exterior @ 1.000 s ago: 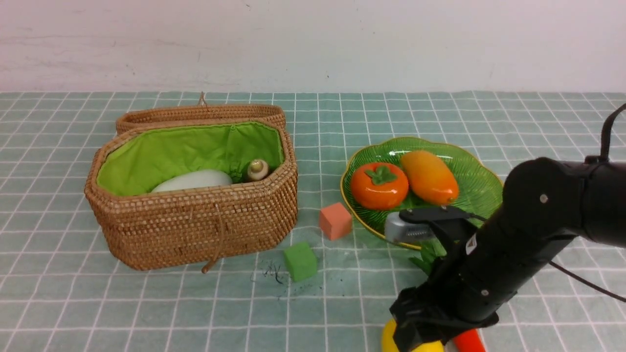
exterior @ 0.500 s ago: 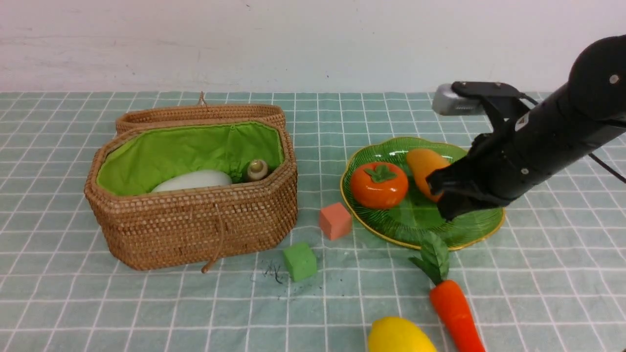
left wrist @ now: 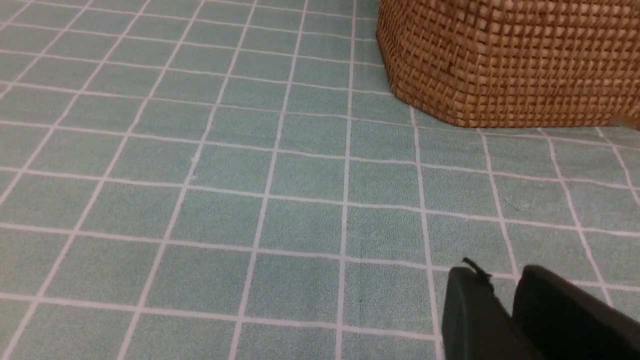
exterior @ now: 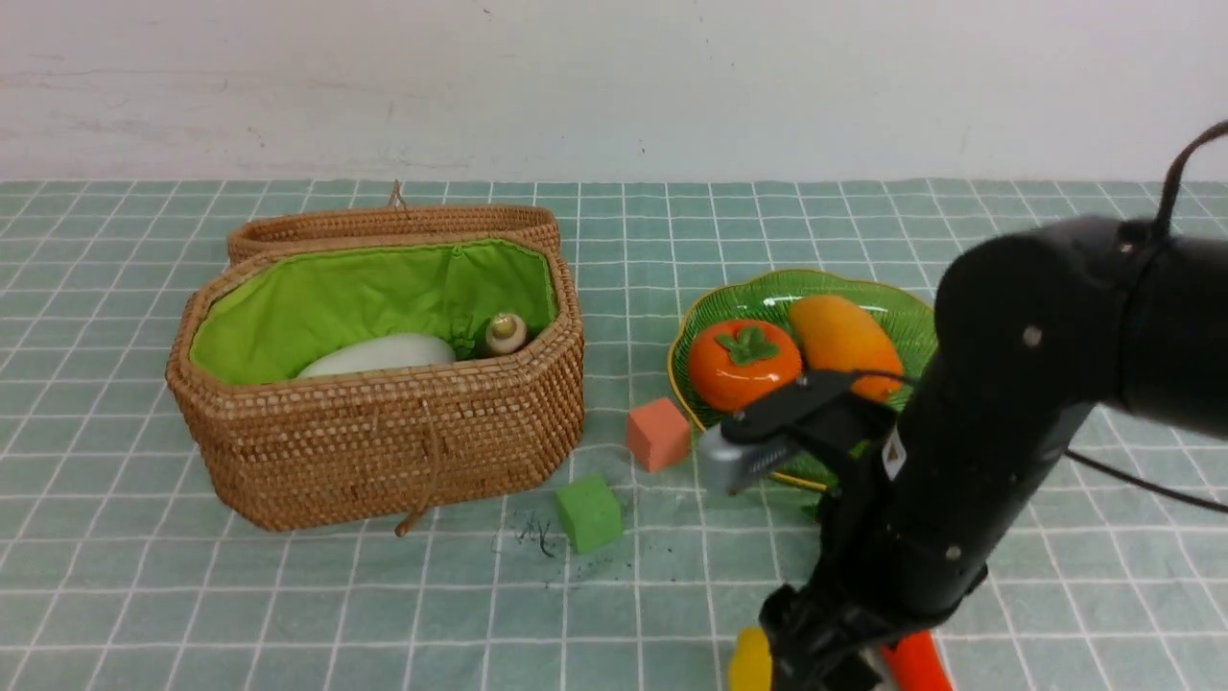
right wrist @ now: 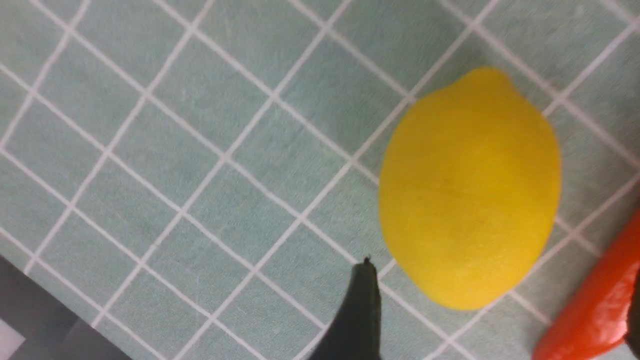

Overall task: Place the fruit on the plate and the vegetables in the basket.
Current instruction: Use the right arm to grab a lemon and put it into the right plate, then use the right arm to grab a carrot and put it into the left basket

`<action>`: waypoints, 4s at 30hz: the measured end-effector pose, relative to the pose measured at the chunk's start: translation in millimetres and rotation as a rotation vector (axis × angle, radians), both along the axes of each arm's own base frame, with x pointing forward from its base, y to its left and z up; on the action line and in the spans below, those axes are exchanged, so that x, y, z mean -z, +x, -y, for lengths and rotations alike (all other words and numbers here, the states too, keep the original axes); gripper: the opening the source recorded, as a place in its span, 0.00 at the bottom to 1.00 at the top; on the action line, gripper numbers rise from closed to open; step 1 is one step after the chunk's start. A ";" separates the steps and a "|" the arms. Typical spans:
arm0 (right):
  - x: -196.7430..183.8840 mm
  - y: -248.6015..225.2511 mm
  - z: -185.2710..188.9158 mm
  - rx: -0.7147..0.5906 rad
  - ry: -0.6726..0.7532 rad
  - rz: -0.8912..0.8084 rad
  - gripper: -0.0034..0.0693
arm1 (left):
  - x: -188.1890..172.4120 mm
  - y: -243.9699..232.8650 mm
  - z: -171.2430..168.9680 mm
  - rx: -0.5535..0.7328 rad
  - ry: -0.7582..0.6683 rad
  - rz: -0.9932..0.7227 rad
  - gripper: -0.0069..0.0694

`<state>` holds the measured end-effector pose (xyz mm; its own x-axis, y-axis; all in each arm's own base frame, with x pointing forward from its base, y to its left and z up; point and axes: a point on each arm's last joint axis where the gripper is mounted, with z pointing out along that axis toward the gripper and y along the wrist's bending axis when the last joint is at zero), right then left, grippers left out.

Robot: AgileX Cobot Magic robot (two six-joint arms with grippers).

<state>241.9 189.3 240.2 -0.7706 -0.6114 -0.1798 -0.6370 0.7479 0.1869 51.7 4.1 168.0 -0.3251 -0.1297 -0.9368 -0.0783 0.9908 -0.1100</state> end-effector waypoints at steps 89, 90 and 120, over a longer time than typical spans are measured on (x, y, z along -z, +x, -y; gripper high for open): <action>73.4 54.1 57.7 0.315 0.166 0.005 0.52 | 0.0 0.0 0.0 0.000 0.000 0.000 0.37; 58.4 59.0 50.6 0.276 0.211 0.007 0.52 | 0.0 0.0 0.0 0.000 0.000 0.000 0.37; -22.9 162.7 -175.8 -0.132 0.594 0.931 0.77 | 0.0 0.0 0.0 0.000 0.000 0.000 0.40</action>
<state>404.6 365.0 263.1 -0.1175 -0.3033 -0.9456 -0.7827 0.6144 -0.0999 51.7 4.1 168.0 -0.3251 -0.1297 -0.9368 -0.0783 0.9908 -0.1100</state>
